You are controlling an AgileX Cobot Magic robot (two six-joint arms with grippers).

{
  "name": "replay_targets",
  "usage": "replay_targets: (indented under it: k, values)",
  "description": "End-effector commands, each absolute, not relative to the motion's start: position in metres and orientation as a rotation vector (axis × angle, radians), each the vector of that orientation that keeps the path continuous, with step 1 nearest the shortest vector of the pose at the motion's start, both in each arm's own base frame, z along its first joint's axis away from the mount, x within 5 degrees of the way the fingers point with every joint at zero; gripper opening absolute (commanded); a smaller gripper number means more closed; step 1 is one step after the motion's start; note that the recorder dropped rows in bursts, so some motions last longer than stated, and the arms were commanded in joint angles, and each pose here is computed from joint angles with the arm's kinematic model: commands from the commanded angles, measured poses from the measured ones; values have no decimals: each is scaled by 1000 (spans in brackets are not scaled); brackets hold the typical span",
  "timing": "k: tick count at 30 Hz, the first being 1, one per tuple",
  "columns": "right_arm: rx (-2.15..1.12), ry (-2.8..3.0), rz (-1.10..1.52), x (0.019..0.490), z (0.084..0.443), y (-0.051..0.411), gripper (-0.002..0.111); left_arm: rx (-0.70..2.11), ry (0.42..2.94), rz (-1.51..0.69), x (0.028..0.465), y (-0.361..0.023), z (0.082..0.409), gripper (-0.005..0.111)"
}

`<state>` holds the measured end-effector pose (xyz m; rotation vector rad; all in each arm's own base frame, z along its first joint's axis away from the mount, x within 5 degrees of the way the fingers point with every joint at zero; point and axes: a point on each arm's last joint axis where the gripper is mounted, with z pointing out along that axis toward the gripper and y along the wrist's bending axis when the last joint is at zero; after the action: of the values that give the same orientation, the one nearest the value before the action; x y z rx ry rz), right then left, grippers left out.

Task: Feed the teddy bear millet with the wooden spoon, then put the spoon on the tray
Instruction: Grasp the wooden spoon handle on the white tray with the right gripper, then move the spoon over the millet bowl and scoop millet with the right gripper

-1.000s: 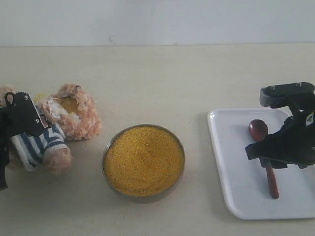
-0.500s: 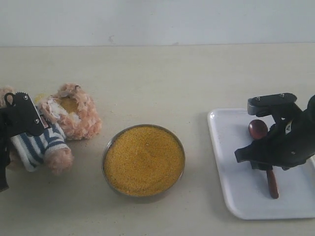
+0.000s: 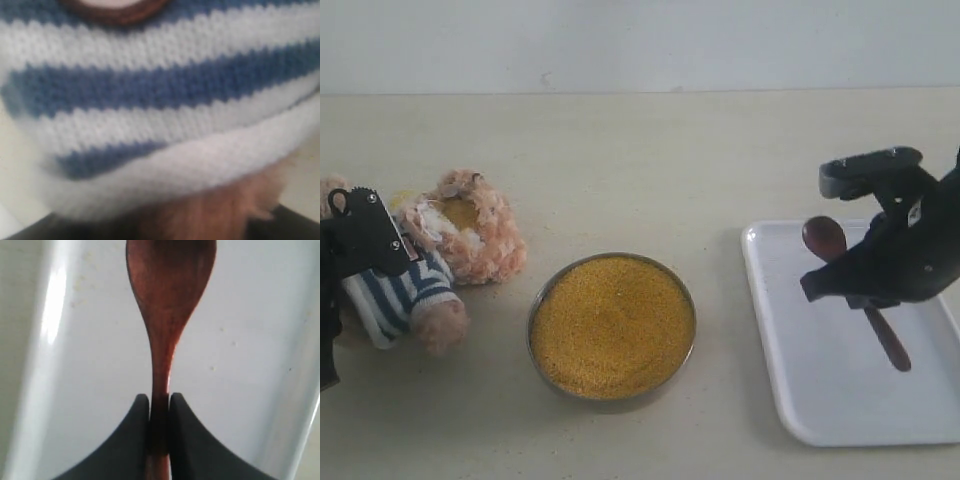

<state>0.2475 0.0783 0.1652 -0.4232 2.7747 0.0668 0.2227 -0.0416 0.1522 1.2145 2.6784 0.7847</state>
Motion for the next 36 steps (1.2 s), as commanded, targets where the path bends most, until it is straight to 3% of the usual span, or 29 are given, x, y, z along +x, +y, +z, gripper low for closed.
replay_targets:
  k: [1, 7, 13, 24, 36]
  values:
    - [-748, 2648, 65, 236, 212, 104, 0, 1111, 2693, 763, 228, -47, 159, 4]
    - [-1248, 2427, -68, 204, 247, 166, 0, 1041, 2750, 763, 229, -47, 164, 4]
    - [-1440, 2132, -639, 183, 250, 205, 0, 1031, 2761, 754, 228, -47, 164, 4]
    - [-1728, 1648, -1204, 160, 201, 261, 0, 1031, 2761, 754, 228, -47, 164, 4]
    - [-1925, 1479, -1347, 162, 165, 278, 0, 1032, 2750, 739, 229, -48, 163, 4]
